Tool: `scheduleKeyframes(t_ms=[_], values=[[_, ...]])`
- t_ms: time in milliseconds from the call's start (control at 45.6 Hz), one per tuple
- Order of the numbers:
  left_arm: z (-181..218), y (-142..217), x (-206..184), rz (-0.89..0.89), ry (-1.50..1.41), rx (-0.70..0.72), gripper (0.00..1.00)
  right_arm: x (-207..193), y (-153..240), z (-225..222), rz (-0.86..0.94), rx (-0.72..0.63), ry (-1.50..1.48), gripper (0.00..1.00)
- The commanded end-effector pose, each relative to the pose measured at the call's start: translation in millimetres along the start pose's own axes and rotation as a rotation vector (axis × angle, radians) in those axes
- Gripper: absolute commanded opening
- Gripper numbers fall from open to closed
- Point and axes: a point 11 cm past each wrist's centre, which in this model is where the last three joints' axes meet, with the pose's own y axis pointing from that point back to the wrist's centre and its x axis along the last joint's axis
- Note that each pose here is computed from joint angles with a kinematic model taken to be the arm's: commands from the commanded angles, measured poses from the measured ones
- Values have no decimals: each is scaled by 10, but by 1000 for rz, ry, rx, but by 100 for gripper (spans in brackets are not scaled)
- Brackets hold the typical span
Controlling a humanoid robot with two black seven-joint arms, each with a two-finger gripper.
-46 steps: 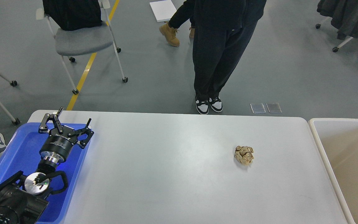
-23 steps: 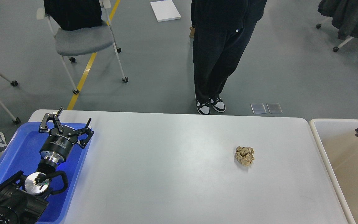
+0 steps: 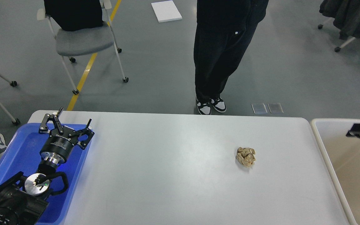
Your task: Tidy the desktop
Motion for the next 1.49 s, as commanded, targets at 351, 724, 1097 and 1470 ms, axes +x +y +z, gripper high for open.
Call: scheduleKeyframes(t_ms=[351,724,1097,1470], values=[[-8,5,5,1,-2,5,100,-76,872,-250,-176,52,257,100],[-8,5,5,1,-2,5,100,-45,1059,-430,-293,85,282,100],[-8,5,5,1,-2,5,100,-43,1104,-472,-289,100,278,100],[-9,3,1,0,-1,6,100,88,1023,-220,-253,61,138,100]])
